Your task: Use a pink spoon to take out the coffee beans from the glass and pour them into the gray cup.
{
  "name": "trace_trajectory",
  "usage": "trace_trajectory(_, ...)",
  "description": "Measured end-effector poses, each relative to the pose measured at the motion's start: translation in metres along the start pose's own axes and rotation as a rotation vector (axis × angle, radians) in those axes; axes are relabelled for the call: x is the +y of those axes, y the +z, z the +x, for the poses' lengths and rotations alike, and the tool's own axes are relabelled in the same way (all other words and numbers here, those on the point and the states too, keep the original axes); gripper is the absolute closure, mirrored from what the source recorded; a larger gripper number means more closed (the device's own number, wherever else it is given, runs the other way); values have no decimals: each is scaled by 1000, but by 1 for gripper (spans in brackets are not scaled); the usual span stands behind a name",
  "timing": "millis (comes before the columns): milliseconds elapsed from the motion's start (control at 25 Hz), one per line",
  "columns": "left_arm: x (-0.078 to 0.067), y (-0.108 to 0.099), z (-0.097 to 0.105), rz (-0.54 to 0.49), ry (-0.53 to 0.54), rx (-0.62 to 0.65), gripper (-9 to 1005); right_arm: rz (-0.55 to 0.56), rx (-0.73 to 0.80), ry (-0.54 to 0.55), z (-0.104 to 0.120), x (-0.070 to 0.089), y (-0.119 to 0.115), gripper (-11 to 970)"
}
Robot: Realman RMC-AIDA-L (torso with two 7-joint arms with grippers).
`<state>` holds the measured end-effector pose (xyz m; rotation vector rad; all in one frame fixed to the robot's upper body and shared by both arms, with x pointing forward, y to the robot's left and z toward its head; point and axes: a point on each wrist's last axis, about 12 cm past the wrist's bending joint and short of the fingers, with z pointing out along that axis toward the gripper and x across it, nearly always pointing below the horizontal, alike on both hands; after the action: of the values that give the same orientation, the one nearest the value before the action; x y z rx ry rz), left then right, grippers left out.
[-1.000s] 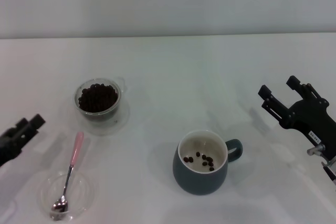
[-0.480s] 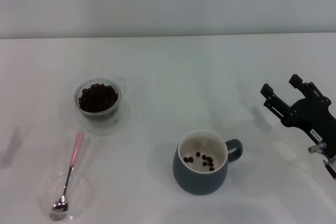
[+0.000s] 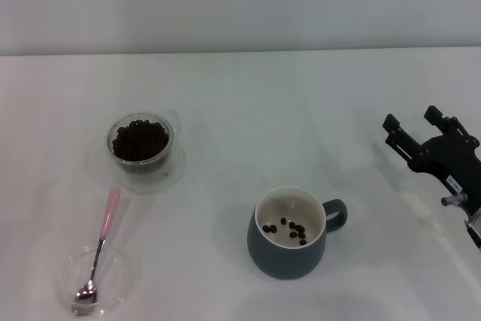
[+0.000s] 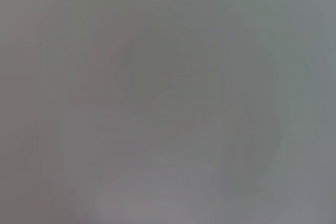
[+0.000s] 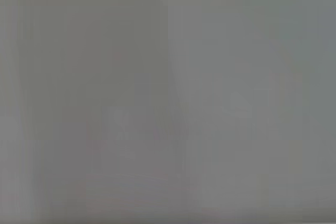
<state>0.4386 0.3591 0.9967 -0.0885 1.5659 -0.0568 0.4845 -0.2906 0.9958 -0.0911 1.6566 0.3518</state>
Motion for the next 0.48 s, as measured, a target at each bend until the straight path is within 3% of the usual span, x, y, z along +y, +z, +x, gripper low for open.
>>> trace_trajectory(480, -7, -7, 10, -8, -33, 44, 280, 80, -46, -75, -8, -8, 6, 107)
